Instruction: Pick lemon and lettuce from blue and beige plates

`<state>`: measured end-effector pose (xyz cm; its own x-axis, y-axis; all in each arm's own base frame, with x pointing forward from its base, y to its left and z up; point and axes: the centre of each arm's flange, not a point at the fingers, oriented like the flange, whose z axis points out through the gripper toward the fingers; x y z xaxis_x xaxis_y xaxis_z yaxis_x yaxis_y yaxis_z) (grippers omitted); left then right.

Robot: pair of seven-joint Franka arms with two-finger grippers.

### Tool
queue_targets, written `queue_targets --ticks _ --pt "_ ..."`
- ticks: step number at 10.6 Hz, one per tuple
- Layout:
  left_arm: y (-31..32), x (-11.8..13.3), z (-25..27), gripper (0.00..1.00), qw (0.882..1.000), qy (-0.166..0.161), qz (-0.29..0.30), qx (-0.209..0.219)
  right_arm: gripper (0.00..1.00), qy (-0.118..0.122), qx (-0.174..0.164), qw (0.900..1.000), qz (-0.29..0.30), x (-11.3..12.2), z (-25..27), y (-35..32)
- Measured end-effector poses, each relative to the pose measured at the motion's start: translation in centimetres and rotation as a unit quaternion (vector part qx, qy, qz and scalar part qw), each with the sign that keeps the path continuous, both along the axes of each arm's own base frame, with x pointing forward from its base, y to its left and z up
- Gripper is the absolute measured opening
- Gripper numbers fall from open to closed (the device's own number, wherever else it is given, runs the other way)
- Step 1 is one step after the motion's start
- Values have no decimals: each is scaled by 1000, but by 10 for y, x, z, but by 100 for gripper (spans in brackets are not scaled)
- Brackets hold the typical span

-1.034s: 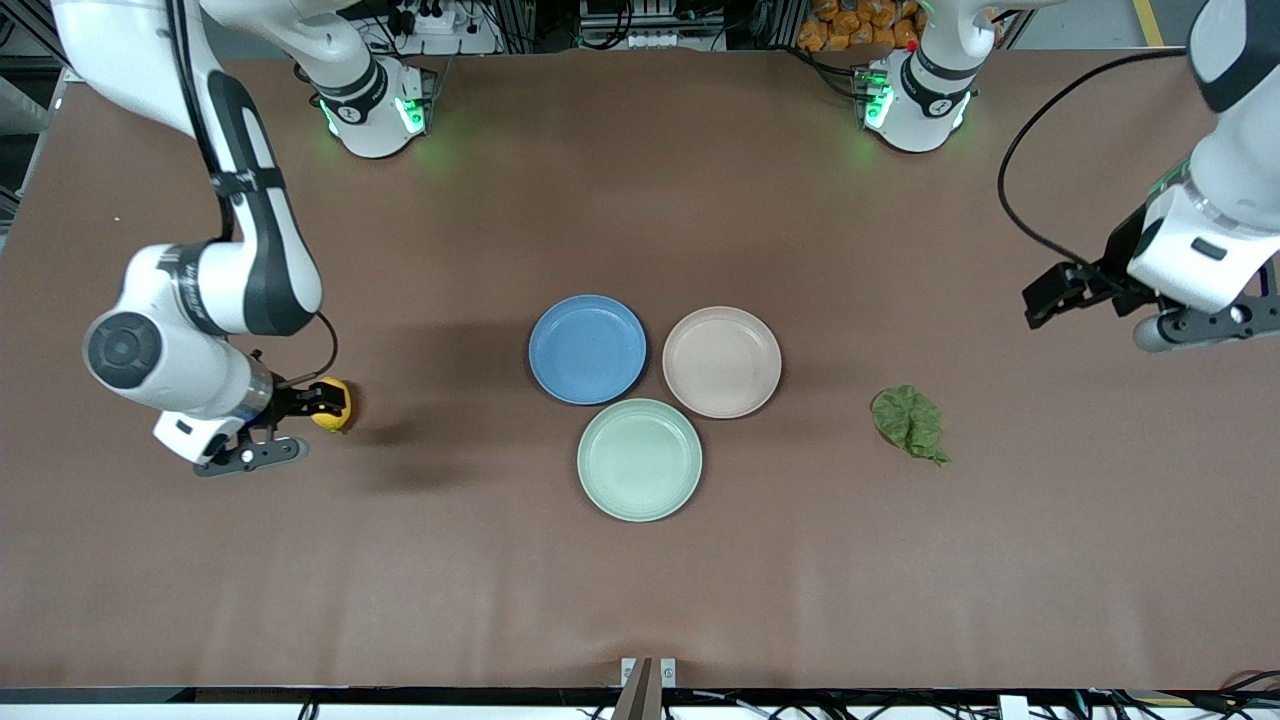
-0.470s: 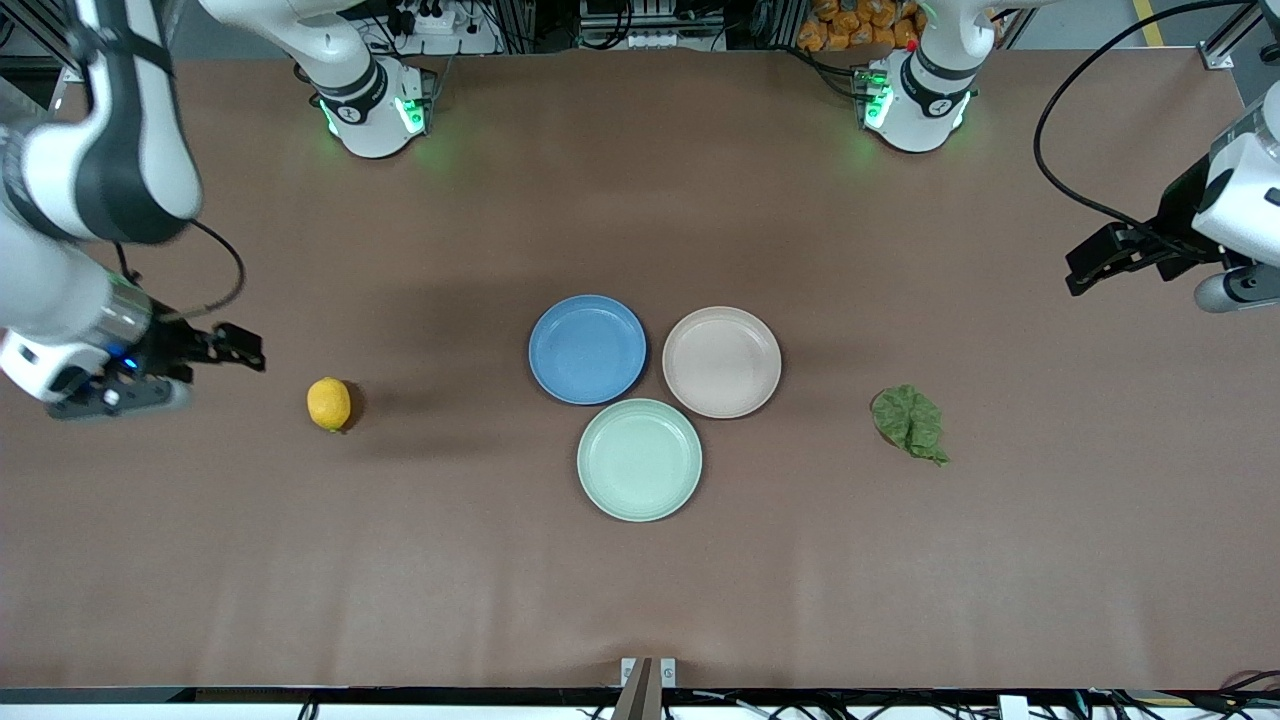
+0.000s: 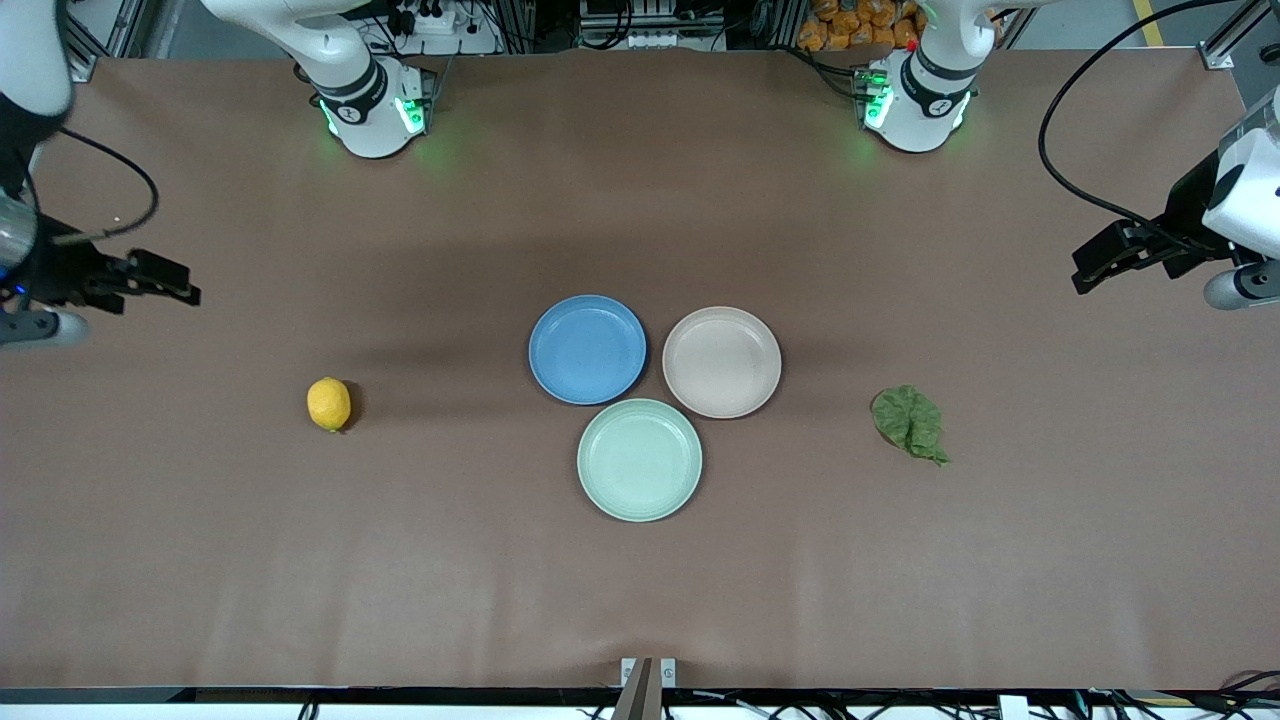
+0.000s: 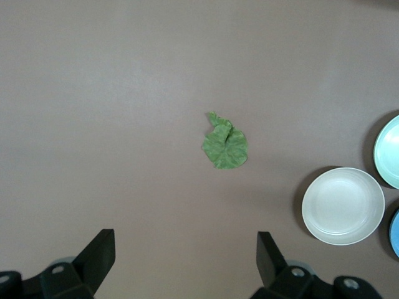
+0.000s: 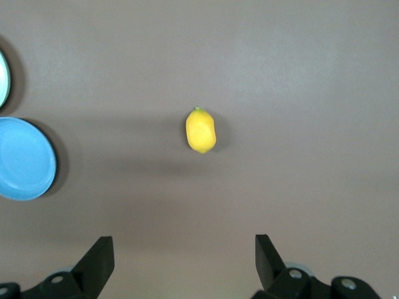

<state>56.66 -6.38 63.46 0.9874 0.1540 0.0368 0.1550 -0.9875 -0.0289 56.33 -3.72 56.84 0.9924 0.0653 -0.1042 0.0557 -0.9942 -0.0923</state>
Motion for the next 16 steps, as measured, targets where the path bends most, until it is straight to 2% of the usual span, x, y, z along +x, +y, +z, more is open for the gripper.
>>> queue_targets --ticks 3,8,10,16 --pt "0 0 0 100 1000 1 -4 0 100 11 6 1000 -2 -19 26 -6" --pt "1 -3 -2 100 999 15 -34 2 100 45 12 999 -9 -40 36 -15" --pt "1 -4 -3 100 998 21 -63 3 100 46 1 999 -13 -43 43 -22" --pt "6 -4 0 100 998 19 -60 -12 100 37 -34 999 -9 -43 57 -23"
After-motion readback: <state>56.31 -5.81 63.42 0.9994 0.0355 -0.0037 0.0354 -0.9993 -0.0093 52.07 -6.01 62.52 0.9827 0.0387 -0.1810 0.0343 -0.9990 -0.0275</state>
